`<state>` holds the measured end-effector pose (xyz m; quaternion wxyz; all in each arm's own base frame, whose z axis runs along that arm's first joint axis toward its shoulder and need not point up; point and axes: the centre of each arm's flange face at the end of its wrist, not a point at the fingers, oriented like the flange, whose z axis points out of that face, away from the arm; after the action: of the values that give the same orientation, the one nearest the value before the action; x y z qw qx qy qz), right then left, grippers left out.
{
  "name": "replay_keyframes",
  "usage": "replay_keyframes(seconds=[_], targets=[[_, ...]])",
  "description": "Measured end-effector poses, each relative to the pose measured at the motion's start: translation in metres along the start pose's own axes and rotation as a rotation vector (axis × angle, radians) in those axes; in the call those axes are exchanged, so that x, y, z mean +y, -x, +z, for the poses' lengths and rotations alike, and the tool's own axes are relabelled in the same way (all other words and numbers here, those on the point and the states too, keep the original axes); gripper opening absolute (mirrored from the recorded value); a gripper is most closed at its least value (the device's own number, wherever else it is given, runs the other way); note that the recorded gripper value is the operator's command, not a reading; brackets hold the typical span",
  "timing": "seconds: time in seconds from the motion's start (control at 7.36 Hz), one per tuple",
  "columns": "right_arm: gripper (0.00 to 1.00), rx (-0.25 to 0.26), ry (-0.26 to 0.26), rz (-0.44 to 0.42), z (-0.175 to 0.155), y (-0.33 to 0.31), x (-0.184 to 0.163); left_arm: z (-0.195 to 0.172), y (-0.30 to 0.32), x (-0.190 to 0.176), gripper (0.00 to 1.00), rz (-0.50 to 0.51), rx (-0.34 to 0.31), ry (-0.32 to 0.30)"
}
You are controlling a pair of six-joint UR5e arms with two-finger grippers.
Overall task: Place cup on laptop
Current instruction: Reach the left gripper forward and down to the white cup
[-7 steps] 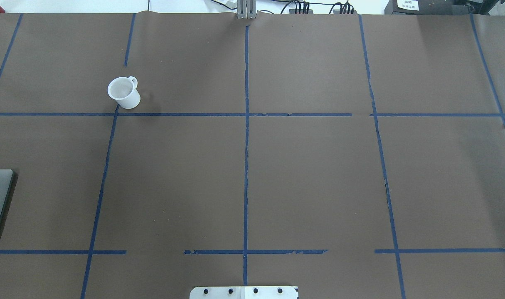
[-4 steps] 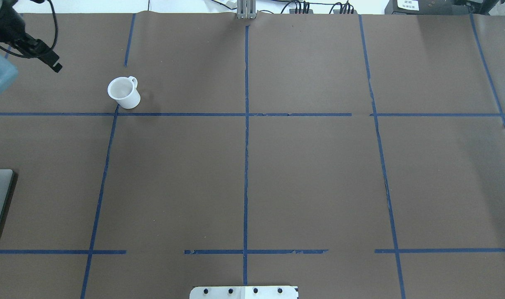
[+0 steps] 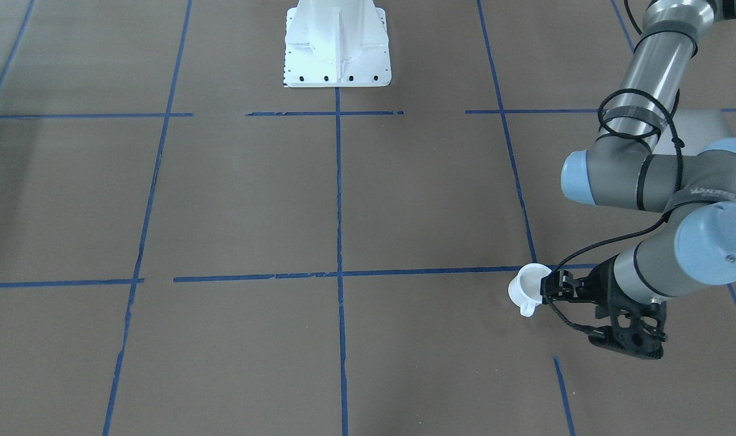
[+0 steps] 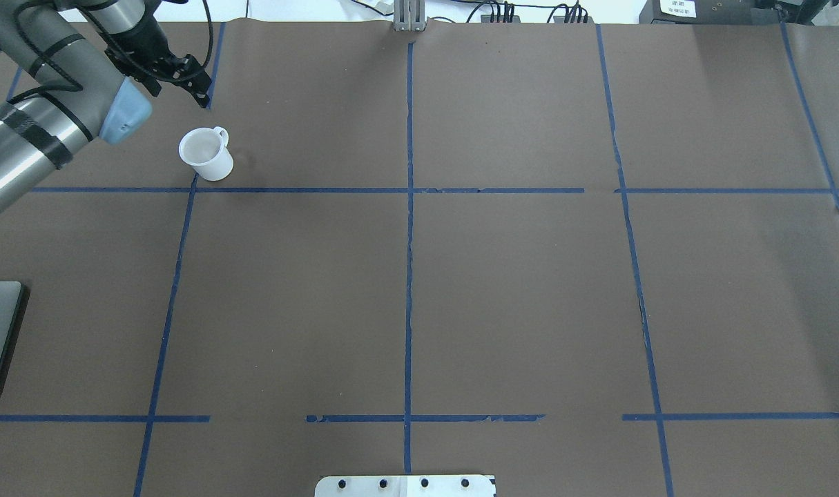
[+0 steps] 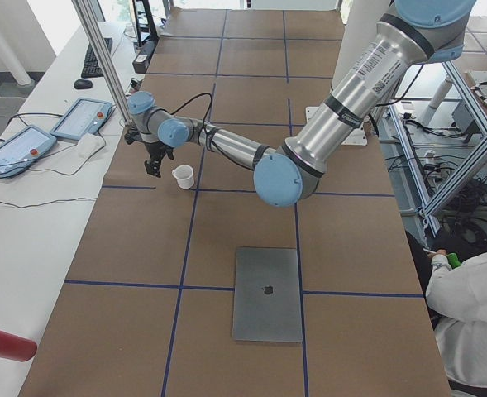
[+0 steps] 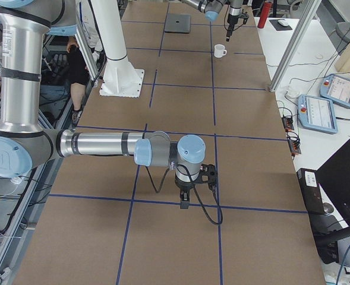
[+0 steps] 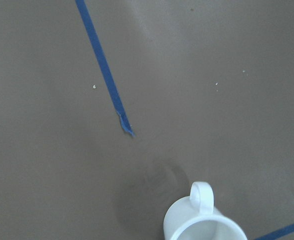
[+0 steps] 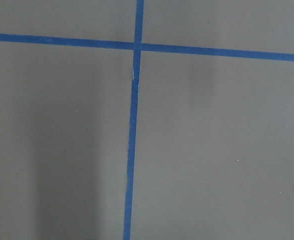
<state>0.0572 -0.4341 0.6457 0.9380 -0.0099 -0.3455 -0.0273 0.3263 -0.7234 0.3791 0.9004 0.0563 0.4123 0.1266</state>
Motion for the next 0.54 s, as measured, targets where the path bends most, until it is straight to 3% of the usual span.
replay_keyframes(seconds=[0.41, 0.54], targets=[[1.00, 0.000, 0.000, 0.001, 0.000, 0.000, 0.000, 0.049, -0.036, -0.005, 0.98, -0.013, 0.013, 0.030], [1.00, 0.000, 0.000, 0.001, 0.000, 0.000, 0.000, 0.064, -0.038, -0.001, 0.88, -0.010, 0.000, 0.042]])
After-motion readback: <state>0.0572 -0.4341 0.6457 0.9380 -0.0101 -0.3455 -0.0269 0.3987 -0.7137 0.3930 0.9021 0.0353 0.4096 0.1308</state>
